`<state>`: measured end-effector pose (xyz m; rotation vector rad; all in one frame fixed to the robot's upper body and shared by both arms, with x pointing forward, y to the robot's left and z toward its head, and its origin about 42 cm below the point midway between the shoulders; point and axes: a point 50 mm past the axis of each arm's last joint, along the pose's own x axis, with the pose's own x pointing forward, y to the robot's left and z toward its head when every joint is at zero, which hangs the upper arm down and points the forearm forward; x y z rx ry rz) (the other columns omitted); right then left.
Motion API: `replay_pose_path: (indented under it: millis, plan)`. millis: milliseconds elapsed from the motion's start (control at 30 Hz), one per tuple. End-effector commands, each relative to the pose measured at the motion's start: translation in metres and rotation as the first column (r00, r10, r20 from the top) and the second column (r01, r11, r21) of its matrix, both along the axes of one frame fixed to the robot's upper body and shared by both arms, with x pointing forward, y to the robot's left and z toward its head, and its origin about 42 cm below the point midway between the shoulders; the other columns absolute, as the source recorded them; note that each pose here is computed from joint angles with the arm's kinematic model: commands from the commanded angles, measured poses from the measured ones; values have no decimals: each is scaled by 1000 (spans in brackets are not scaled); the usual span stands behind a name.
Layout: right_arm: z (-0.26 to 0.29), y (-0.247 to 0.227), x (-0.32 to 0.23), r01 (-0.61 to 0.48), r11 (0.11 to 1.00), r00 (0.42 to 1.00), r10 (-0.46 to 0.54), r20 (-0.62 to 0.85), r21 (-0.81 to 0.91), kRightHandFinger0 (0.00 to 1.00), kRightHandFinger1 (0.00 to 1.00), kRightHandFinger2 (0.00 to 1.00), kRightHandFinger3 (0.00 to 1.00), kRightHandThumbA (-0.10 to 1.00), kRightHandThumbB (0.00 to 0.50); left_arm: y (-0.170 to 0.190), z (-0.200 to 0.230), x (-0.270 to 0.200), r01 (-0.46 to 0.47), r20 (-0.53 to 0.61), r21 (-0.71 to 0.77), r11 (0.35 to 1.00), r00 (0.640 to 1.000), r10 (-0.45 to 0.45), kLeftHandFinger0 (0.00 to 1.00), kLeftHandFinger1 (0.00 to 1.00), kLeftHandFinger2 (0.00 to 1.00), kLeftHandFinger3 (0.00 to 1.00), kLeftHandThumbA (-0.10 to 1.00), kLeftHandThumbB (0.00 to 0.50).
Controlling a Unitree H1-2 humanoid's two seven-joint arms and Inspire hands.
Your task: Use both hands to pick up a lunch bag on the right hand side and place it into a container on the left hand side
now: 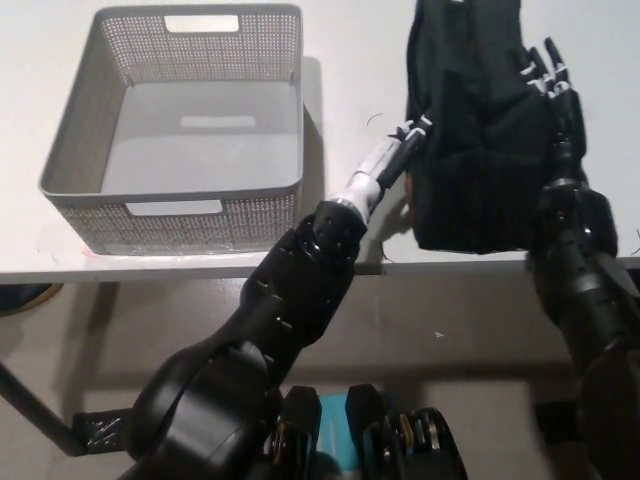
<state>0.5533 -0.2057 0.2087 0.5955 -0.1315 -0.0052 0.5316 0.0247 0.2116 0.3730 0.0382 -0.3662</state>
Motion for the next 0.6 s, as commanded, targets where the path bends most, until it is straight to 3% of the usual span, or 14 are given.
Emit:
replay_pose_path:
  millis: [0, 200, 300, 567]
  plan:
    - [-7, 82, -5, -214, 977, 974, 215, -78, 22, 1000, 1000, 1000, 1000, 1000, 190, -18, 15, 0, 51, 31, 12, 999, 998, -51, 1000, 1000, 1000, 1000, 1000, 345]
    - [9, 96, 0, -208, 977, 975, 203, -88, -49, 1000, 1000, 1000, 1000, 1000, 184, -9, 29, 9, -31, 12, -110, 993, 999, 33, 1000, 1000, 1000, 1000, 1000, 329]
    - [17, 100, 3, -211, 976, 974, 205, -91, -56, 1000, 1000, 1000, 1000, 1000, 124, -7, 34, 11, -39, -2, -134, 990, 999, 39, 1000, 1000, 1000, 1000, 1000, 342]
    - [45, 108, 12, -219, 973, 975, 215, -53, -78, 1000, 1000, 1000, 1000, 1000, 100, -2, 60, 22, -50, 41, -168, 985, 997, 58, 1000, 1000, 1000, 1000, 1000, 348]
